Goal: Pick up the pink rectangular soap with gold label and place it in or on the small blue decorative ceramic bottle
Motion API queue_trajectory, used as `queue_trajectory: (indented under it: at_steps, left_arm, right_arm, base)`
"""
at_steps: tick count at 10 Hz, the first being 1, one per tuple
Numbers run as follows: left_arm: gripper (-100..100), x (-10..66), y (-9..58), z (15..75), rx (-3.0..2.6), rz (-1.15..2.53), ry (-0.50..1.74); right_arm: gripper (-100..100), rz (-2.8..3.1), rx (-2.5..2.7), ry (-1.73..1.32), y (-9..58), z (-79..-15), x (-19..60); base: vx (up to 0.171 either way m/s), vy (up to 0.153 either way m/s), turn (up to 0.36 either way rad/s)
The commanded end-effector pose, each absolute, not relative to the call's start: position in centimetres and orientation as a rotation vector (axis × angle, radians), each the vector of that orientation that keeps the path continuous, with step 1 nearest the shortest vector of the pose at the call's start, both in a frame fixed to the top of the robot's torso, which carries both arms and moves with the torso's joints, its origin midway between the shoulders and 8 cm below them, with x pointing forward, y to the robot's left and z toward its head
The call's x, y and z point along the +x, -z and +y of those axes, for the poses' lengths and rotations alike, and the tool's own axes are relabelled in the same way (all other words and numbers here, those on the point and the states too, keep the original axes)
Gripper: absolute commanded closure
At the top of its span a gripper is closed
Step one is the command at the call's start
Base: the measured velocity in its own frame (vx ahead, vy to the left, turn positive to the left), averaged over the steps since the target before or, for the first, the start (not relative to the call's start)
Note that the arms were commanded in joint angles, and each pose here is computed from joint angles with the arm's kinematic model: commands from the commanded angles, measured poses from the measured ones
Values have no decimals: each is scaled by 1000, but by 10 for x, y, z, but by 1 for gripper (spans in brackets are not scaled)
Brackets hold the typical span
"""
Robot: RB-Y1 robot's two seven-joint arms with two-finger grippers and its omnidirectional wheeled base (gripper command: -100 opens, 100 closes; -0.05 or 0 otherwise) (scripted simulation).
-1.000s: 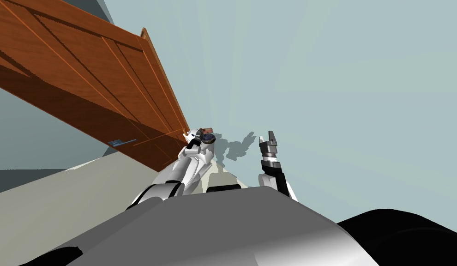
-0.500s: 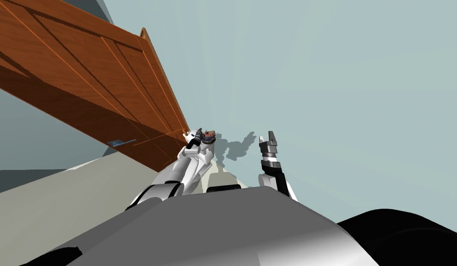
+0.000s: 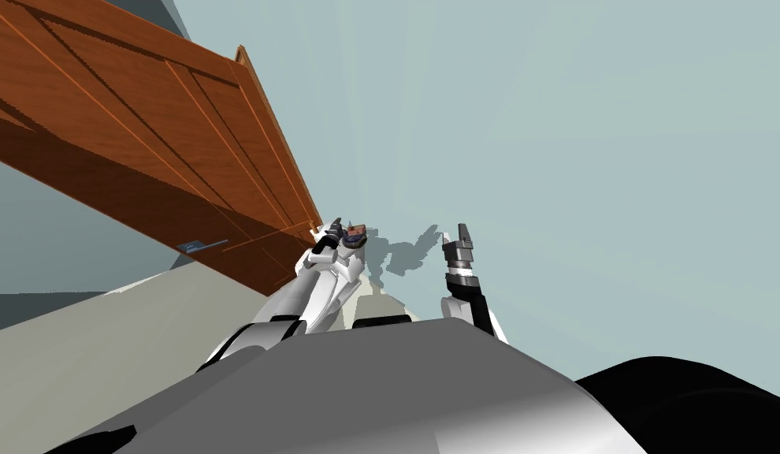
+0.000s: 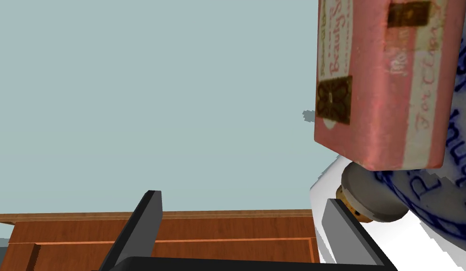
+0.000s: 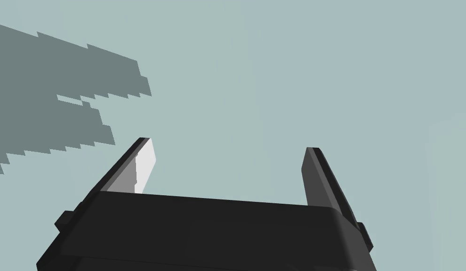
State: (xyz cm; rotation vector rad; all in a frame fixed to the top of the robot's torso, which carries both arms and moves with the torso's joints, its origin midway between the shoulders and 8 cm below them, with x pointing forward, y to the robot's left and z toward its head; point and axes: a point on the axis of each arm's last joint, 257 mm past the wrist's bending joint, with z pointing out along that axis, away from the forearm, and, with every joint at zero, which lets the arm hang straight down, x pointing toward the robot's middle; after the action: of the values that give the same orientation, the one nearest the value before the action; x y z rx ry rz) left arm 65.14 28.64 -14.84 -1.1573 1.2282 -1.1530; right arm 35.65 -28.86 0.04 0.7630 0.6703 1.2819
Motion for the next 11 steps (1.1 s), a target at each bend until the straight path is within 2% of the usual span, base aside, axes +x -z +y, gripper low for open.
queue_trajectory:
  at_steps: [1,5,6,11]
  left_arm:
    - [-100,647,143,290,-1166,1231,1151]
    - [-100,640,136,294,-1172,1234,1149]
    - [0,640,136,294,-1175,1235,1149]
    - [0,640,136,294,-1175,1235,1149]
  right_arm:
    - [0,670,763,-1282,0,-289,356]
    - [0,670,763,-1282,0,-289,356]
    - [0,672,765,-1282,0,-289,357]
    - [0,672,765,-1282,0,-289,357]
  base:
    - [39,-9,-6]
    - [32,-9,-5]
    - [0,0,0]
    - [0,0,0]
